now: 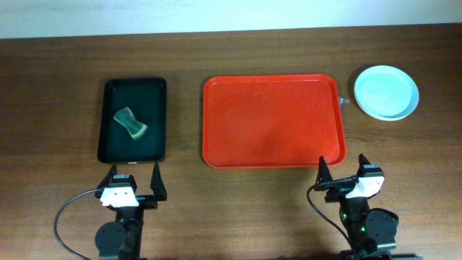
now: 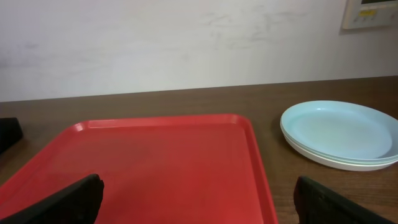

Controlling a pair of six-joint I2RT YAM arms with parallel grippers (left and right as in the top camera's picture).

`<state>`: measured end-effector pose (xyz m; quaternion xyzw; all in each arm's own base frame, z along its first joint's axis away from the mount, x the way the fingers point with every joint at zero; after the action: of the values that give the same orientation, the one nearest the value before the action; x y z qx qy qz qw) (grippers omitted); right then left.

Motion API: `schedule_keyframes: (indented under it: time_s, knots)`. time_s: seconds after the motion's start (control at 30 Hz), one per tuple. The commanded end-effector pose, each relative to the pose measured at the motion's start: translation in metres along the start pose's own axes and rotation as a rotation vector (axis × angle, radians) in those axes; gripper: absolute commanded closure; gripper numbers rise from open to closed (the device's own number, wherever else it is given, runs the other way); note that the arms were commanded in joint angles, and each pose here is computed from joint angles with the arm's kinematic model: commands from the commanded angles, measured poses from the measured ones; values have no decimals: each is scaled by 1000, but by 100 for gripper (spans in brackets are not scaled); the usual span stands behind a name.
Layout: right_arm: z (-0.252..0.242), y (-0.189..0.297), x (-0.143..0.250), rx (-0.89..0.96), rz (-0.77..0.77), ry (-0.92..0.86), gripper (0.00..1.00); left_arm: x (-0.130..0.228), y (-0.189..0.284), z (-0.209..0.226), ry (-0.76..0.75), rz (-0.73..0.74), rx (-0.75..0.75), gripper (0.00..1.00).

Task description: Clean dirty plates on tray and stack at the side

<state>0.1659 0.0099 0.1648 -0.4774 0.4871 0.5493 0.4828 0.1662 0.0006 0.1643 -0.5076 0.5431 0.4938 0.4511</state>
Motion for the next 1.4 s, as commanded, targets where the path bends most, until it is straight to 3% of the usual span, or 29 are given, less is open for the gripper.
schedule_keyframes:
  time_s: [0.0,0.33,1.37]
  knots:
    - [0,0,3,1,5,-3,2,2,0,-3,-12,4,29,1]
    - [0,0,3,1,5,-3,2,2,0,1,-103,3,-11,1]
    - [0,0,3,1,5,-3,2,2,0,1,-75,0,-16,1]
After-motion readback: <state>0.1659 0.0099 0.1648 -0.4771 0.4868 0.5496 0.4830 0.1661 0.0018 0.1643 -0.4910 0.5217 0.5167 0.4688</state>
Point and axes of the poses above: each gripper's point midway between its finger pads, its own y axis back along the fingers, its own z axis along the line the jaws close on, x = y × z, the point moved 8 cm from there along y, back along the fingers, and after that the axes turned 2 degrees about y, right-handed, at the moved point
